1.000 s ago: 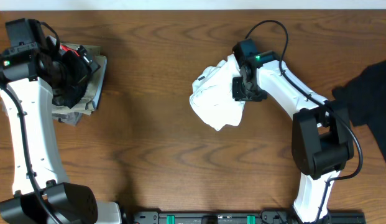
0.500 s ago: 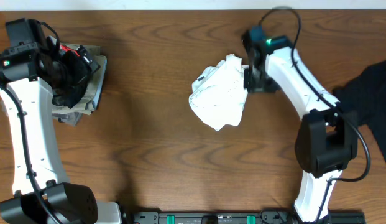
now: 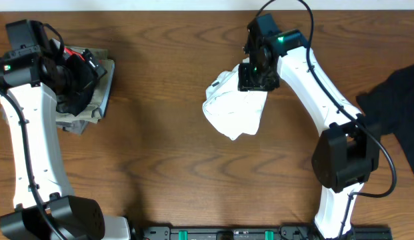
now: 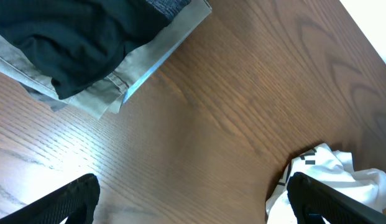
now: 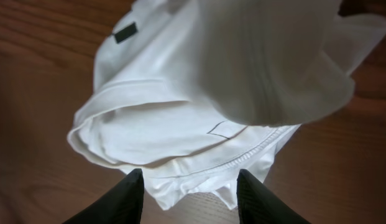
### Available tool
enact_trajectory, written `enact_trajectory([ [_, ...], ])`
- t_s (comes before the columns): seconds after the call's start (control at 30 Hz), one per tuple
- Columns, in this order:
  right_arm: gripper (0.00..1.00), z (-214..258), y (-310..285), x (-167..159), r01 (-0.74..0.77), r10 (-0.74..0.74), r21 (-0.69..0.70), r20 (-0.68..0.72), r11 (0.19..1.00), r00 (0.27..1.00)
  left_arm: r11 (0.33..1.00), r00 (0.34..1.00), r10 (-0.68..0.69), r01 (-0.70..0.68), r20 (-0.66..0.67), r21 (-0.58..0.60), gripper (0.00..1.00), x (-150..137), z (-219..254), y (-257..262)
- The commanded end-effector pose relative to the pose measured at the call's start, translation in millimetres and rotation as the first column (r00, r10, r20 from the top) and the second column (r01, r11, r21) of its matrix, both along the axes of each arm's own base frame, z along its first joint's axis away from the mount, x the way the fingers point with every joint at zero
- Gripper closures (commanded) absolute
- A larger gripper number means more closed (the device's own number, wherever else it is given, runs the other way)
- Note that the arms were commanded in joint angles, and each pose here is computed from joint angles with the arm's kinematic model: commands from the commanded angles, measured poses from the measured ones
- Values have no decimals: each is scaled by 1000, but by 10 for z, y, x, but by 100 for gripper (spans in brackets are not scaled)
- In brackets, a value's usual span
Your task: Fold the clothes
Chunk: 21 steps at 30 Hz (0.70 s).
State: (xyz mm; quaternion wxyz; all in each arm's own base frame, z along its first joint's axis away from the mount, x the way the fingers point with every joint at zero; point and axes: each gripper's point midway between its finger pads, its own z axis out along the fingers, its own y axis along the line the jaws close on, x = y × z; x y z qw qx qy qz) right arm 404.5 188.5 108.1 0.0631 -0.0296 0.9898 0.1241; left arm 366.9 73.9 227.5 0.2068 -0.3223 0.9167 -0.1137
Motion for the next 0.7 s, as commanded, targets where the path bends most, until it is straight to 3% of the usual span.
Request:
enact_trajectory([
  [0.0,53,-105,-29,0,35,-35,19,-23,999,999,1000,1000,-5,5,-19,9,2,-6,-59,26],
  [0.37,55,-338,-206,343,190,-194,82,44,978,980,1000,1000,-5,5,-20,9,2,-5,-63,26],
  [0.57,73,-495,-337,642,229,-239,108,99,968,966,1000,1000,-5,5,-20,9,2,-5,-63,26],
  [0.67,90,-667,-414,756,248,-259,110,104,963,960,1000,1000,-5,5,-20,9,2,-5,-63,26],
])
